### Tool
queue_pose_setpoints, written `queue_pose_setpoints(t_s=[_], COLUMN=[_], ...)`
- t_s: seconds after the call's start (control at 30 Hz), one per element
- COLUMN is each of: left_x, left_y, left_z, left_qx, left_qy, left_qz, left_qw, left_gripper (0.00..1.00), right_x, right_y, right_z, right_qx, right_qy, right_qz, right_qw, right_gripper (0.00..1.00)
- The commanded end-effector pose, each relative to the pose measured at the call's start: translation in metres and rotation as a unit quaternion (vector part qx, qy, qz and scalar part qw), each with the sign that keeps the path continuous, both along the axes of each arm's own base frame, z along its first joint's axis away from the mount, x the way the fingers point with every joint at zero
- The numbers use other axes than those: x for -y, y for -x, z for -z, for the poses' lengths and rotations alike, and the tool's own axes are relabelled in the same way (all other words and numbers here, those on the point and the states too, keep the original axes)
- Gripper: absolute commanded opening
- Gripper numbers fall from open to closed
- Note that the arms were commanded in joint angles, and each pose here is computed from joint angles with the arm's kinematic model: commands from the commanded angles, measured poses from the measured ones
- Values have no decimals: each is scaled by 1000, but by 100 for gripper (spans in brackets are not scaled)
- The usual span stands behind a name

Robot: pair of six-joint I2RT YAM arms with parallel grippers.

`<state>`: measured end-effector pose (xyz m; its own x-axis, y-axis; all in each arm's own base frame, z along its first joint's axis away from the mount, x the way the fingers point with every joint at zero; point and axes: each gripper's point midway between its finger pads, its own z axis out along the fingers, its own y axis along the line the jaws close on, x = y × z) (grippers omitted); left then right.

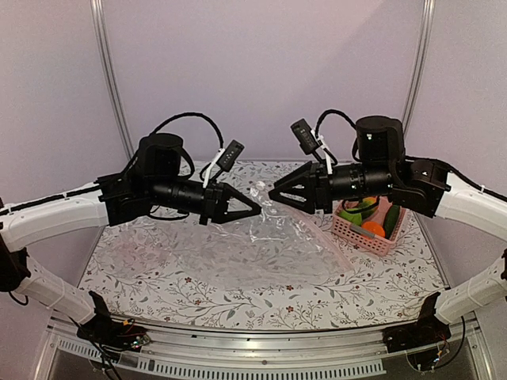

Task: Place the food in the zip-top bag and seal the zipper
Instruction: Pass from the right arm to the left, then hold the zipper from the zipper food storage bag.

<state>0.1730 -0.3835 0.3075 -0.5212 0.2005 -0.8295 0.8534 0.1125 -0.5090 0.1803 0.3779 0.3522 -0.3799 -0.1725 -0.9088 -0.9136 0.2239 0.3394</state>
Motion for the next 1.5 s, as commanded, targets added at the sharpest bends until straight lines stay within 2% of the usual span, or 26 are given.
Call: queue_pose_setpoints(t_s=[0.0,0.83,1.23,1.47], left_x=[5,11,12,11], left_y=[5,11,13,11], left_z=[-2,4,9,8], left_qx=[-11,-17,-21,-17], left_qy=[-6,-14,-19,-20], left_qz=[18,35,38,30], left_qw=[1000,999,999,999], left_gripper=[0,0,0,0], right_x=[-7,-22,-24,-23], right_y=[2,-7,-8,-9], right_z=[0,7,8,9], right_qx=[14,30,31,30], right_qy=[16,37,38,39], right_qz=[-7,-1,2,4], right_qw=[1000,999,999,999], right_gripper=[43,32,23,12])
